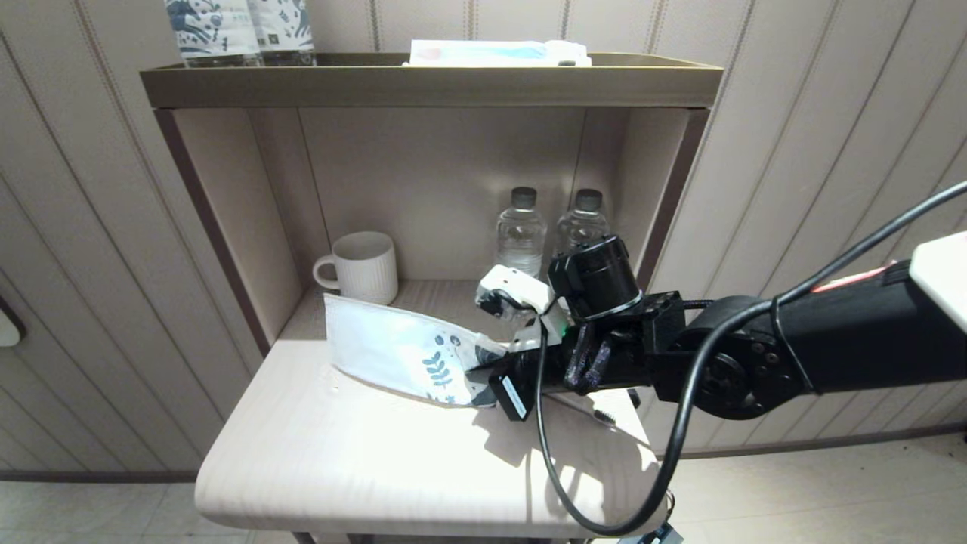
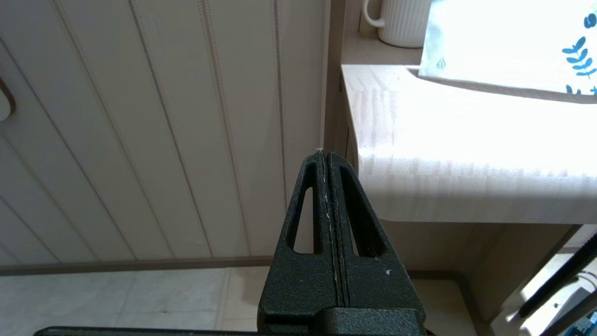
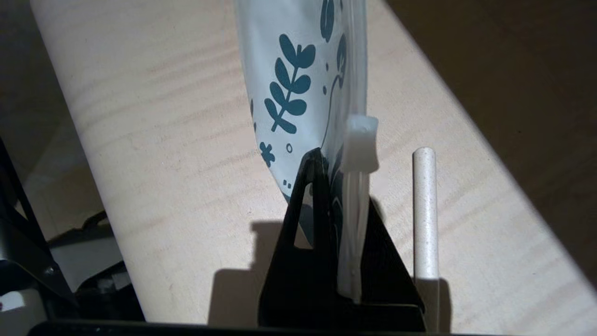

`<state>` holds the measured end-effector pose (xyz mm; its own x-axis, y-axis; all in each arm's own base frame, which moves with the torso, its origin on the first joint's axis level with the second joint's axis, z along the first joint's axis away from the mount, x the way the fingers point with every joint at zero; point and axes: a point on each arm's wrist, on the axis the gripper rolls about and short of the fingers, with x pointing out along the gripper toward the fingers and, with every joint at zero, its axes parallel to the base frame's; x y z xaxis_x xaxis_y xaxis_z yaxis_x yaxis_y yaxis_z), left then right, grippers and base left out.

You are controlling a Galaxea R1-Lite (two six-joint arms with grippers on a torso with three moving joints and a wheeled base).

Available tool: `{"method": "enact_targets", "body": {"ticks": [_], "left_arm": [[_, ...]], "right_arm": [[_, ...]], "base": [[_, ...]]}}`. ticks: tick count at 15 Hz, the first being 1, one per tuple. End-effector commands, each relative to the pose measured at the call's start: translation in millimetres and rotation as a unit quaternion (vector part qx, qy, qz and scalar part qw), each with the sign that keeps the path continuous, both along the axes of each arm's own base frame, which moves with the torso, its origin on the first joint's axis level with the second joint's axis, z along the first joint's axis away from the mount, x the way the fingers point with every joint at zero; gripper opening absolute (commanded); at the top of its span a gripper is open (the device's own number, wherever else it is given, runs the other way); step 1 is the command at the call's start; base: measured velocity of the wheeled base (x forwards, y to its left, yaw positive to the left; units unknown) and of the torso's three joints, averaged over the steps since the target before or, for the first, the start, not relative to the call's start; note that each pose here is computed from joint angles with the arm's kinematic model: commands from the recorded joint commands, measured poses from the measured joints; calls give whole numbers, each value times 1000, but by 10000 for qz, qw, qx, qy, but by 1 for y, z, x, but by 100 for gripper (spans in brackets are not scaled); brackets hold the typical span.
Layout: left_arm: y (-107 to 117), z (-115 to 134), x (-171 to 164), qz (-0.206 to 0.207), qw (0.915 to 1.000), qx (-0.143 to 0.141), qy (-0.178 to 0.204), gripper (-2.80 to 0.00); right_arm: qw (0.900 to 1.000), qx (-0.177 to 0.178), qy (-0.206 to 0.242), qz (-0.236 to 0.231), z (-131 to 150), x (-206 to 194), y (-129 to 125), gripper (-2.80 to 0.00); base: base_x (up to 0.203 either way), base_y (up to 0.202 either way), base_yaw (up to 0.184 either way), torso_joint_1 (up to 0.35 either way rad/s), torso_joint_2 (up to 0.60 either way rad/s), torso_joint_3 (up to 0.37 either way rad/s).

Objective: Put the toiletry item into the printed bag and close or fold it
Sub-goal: Pick up the storage bag, then open the storage bag

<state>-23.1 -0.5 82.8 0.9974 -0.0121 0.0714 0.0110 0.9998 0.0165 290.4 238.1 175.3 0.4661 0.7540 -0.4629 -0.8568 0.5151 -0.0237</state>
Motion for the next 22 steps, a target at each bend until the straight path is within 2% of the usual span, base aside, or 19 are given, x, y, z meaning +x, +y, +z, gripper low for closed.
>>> {"method": "enact_targets", "body": {"ticks": [1,5,9,10,11,12,14,16,18,20,22], "left_arm": [[0,0,0,-1,10000,0,-3,-280],[0,0,0,15,10000,0,-19,-280],[0,1,1,9,10000,20,50,-280],[0,8,0,-48,10000,18,29,-280],[-1,28,-1,-196,9998,-1,-62,-280],[-2,59,-2,-447,9987,-42,-222,-280],[-6,116,12,-1276,9917,-119,-123,-280],[-10,163,47,-2310,9725,-177,226,-280],[-14,198,89,-3240,9442,-241,539,-280],[-24,232,136,-4086,9099,-252,671,-280],[-47,250,183,-4823,8718,-155,842,-280]], "right_arm": [[10000,-16,17,15,-2,0,0,-280],[10000,41,-53,-3,5,-2,-3,-280],[9979,388,-528,-16,55,-36,-31,-280],[9972,438,-602,-3,68,-49,-41,-280],[9975,398,-581,23,80,-64,-52,-280],[9990,180,-392,86,87,-77,-62,-280],[9982,-257,-303,458,99,-94,-74,-280],[9954,-469,-199,812,110,-101,-78,-280],[9929,-684,-35,967,122,-101,-77,-280],[9891,-913,98,1149,135,-95,-68,-280],[9837,-1183,415,1291,132,-75,-47,-280]], "base": [[0,0,0,0,0,0],[0,0,0,0,0,0],[0,0,0,0,0,0],[0,0,0,0,0,0],[0,0,0,0,0,0],[0,0,0,0,0,0],[0,0,0,0,0,0],[0,0,0,0,0,0],[0,0,0,0,0,0],[0,0,0,0,0,0],[0,0,0,0,0,0]]}}
